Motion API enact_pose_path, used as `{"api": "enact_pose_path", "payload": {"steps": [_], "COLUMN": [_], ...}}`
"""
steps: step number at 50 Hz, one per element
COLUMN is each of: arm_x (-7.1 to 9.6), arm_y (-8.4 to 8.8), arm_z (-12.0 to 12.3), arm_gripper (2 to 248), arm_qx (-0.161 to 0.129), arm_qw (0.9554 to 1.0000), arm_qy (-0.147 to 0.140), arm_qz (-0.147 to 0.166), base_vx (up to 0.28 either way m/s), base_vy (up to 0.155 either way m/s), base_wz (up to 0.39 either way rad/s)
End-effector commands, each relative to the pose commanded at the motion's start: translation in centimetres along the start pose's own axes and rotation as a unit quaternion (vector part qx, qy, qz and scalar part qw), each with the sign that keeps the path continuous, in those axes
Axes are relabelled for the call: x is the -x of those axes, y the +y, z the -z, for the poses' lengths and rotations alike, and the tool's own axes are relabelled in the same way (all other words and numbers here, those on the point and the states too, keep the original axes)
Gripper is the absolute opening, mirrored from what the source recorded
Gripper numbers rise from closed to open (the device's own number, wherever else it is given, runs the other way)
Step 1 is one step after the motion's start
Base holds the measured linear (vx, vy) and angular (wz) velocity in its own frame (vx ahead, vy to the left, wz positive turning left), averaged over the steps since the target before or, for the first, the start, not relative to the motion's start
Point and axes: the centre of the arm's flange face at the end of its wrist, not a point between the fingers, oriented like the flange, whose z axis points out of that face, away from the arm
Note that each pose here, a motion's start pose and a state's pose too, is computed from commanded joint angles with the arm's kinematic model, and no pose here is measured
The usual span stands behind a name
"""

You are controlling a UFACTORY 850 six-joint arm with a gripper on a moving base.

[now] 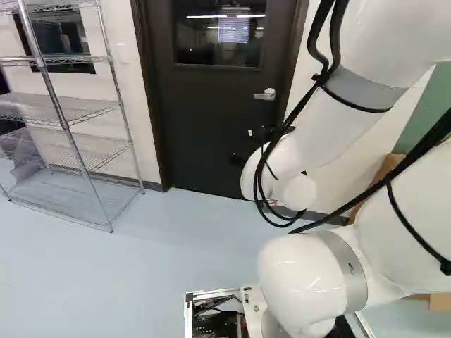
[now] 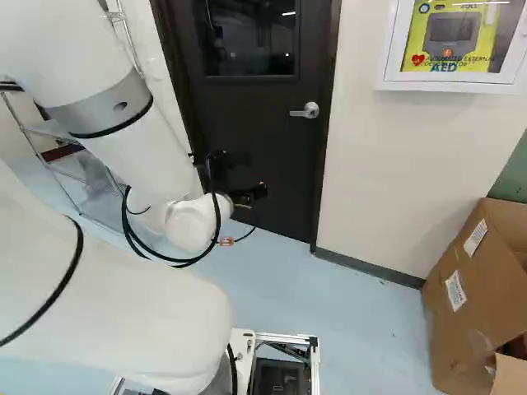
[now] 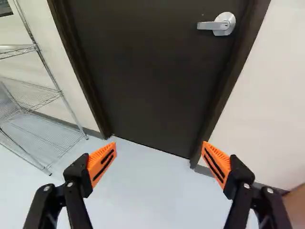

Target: Open the door and move inside

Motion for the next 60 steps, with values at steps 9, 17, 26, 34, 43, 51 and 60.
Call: {"api": "enact_pose_path", "payload": {"steps": [9,17,26,34,43,51,60], "arm_x": [0.0,0.0,0.0,0.0,0.0,0.0,0.0], "arm_y": [0.0,0.0,0.0,0.0,0.0,0.0,0.0], "arm_z": [0.0,0.0,0.0,0.0,0.0,0.0,0.0], "arm_gripper": [247,247,247,247,247,247,247], "arm_qx": [0.0,0.0,0.0,0.0,0.0,0.0,0.0], "arm_qw": [1.0,1.0,1.0,1.0,1.0,1.0,1.0], "arm_qy": [0.0,0.0,0.0,0.0,0.0,0.0,0.0], "arm_qz": [0.0,0.0,0.0,0.0,0.0,0.0,0.0], "base_vx": [0.152,0.15,0.151,0.16,0.154,0.155,0.153], "base_vy": [0.089,0.082,0.076,0.08,0.077,0.077,0.107], "base_wz": [-0.201,-0.244,-0.26,-0.275,-0.266,-0.257,-0.106]}}
